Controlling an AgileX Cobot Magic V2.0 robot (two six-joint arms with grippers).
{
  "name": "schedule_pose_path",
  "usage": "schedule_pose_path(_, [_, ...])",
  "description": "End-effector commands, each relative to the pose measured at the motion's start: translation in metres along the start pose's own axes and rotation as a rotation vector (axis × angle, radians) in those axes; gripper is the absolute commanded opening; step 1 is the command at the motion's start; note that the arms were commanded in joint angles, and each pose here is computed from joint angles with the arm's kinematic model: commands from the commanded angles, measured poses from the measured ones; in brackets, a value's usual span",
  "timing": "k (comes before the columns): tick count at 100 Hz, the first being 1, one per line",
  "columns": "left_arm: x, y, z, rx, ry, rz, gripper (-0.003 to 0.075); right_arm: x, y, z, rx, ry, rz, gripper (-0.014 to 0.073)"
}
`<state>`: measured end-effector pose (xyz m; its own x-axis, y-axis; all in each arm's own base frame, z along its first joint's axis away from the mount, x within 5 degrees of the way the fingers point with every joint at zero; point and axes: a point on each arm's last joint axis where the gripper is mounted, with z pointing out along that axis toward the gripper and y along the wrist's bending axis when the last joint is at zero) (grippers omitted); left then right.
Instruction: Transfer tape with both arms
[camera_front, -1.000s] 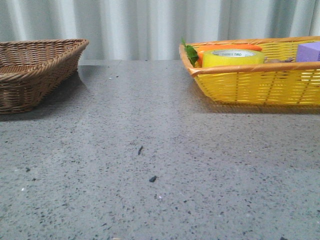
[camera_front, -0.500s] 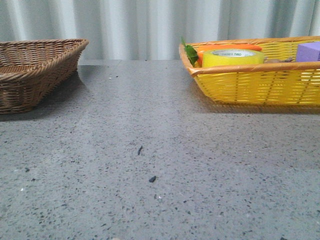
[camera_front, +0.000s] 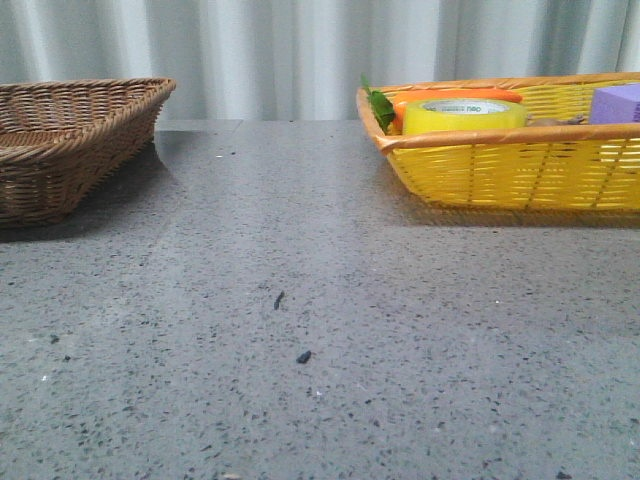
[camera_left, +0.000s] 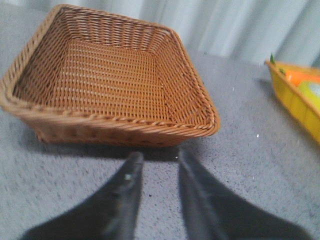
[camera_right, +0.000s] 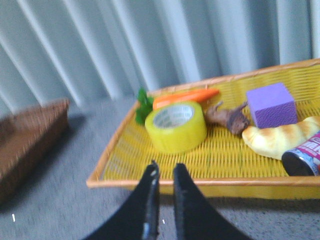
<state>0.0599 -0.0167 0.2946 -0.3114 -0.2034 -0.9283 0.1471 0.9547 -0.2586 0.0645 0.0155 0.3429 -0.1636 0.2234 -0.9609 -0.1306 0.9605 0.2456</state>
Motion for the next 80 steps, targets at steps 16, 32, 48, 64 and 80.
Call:
schedule_pose_path(16, [-0.052, -0.018, -0.001, 0.082, -0.095, 0.077, 0.0419, -0.088, 0.021, 0.066, -0.085, 0.260, -0.165, 0.0433])
schedule_pose_path(32, [-0.052, -0.021, -0.001, 0.120, -0.090, 0.085, 0.0419, -0.109, 0.039, 0.134, -0.189, 0.490, -0.215, 0.0439])
schedule_pose_path(48, [-0.053, -0.021, -0.001, 0.127, -0.097, 0.086, 0.0419, -0.113, 0.053, 0.205, -0.222, 0.654, -0.300, 0.0439])
schedule_pose_path(64, [-0.052, -0.021, -0.001, 0.126, -0.093, 0.086, 0.0419, -0.095, 0.055, 0.276, -0.226, 0.738, -0.304, 0.0439])
schedule_pose_path(80, [-0.050, -0.021, -0.001, 0.126, -0.064, 0.088, 0.0419, -0.060, 0.045, 0.330, -0.193, 0.830, -0.317, 0.0439])
